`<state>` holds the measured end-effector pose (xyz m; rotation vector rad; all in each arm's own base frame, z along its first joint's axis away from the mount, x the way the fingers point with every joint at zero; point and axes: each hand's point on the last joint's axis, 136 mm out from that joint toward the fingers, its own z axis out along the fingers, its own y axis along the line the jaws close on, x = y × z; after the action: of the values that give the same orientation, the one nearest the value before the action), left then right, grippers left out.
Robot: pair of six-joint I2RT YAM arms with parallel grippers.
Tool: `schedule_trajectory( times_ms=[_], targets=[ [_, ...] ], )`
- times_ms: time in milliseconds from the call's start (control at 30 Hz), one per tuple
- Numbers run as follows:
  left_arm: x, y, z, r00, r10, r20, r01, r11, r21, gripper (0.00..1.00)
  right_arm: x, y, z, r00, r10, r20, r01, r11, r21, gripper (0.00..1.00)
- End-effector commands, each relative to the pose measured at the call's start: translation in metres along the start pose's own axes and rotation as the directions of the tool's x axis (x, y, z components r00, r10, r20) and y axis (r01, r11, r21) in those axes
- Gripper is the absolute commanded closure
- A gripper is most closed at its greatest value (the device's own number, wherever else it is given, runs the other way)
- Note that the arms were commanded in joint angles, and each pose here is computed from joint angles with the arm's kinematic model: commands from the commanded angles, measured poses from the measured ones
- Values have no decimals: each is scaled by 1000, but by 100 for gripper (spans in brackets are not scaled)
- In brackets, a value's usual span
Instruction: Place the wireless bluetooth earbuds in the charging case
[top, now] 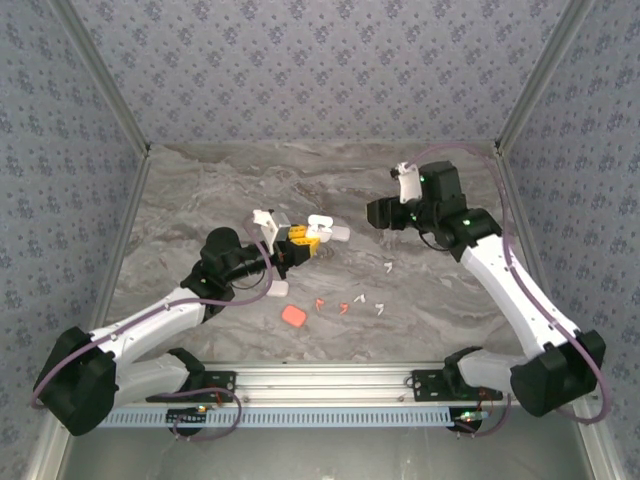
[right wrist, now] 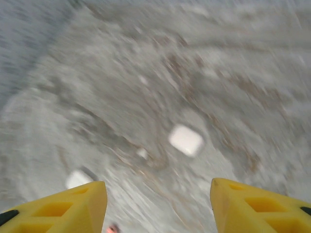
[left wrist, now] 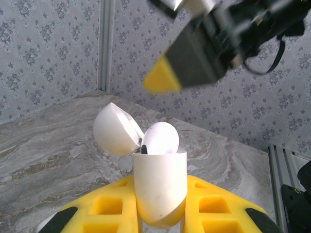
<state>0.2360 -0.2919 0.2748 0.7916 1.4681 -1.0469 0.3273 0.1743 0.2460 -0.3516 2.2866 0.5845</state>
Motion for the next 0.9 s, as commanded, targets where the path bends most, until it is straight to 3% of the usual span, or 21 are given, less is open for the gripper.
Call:
schedule_trajectory(
  times_ms=[0,133,367,867],
  targets=[
    [-28,-7,-1,995,57,81,-58,998,11,100,65,-49,28,969,130,-209,-91,978,189,40],
    [-27,-7,-2,996,56,75,-57,998,10,100,102,-77,55,929,201,-312,-123,960,252,42],
    [-24,-6,-4,997,55,63,-55,998,-2,100,131,-102,88,889,244,-388,-125,943,308,47],
    [-19,-5,-7,997,50,53,-49,999,-17,100,165,-108,114,827,276,-490,-123,939,322,63]
  ],
)
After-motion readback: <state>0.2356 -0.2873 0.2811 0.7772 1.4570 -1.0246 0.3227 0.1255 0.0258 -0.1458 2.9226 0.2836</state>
